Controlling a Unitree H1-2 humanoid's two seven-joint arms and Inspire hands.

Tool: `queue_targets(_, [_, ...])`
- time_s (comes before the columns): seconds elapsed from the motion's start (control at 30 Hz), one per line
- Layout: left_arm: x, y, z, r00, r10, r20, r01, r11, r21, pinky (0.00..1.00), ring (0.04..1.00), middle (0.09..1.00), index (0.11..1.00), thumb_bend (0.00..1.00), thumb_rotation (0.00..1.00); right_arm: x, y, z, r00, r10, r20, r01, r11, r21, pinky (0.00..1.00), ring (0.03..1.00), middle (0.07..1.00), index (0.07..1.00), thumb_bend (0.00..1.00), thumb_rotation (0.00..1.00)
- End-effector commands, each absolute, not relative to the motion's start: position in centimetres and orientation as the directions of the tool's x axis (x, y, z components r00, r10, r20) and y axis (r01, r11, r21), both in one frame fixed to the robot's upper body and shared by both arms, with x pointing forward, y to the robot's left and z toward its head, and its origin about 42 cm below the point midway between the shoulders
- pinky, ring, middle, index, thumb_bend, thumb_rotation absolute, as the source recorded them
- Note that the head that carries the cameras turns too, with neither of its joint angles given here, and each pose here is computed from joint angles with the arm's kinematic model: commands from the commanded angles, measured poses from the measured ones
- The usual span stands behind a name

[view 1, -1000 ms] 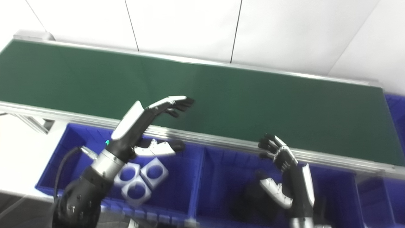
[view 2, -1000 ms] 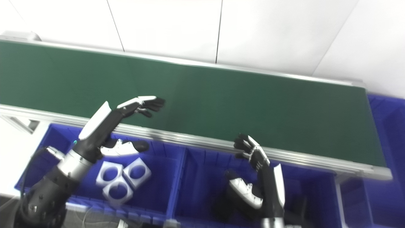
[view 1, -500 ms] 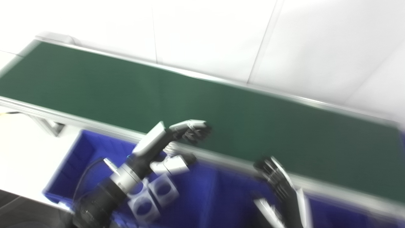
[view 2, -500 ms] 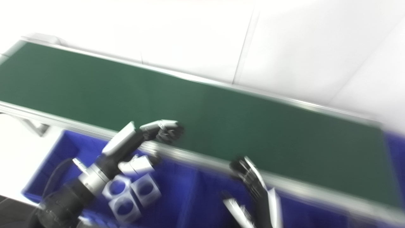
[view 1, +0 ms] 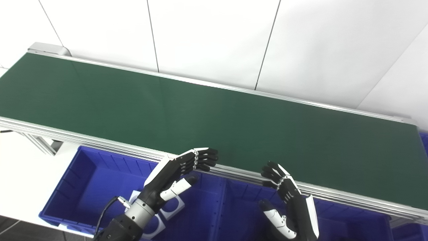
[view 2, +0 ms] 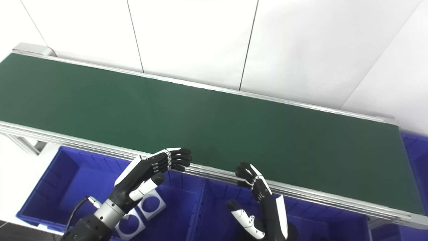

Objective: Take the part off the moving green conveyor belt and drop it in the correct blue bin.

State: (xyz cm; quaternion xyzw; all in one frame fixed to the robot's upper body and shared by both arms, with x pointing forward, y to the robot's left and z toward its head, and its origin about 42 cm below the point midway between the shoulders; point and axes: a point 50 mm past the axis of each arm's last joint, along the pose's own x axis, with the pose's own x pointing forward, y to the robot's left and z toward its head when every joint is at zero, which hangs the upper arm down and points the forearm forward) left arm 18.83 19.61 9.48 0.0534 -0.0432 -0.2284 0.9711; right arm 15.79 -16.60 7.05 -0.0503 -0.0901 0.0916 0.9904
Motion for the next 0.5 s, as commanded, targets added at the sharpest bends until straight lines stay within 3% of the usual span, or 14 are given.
queue_targets(0.0, [18.6, 19.3, 10.0, 0.883, -0.456, 0.112, 0.445, 0.889, 0.106, 0.73, 0.757, 0.786, 0.804, 0.73, 0.87, 15.8, -16.2, 7.9, 0.957, 0.178, 0.229, -0.157, 0.982, -0.105, 0.71, 0.787, 0.800, 0.841, 0.67, 0.61])
queue_targets(0.47, [18.3, 20.7, 8.2, 0.897, -0.436, 0.079, 0.435, 0.900, 0.026, 0.75, 0.766, 0.788, 0.799, 0.77, 0.84, 15.6, -15.3, 8.1, 0.959, 0.163, 0.233, -0.140, 0.984, -0.111, 0.71, 0.788, 0.812, 0.847, 0.66, 0.64])
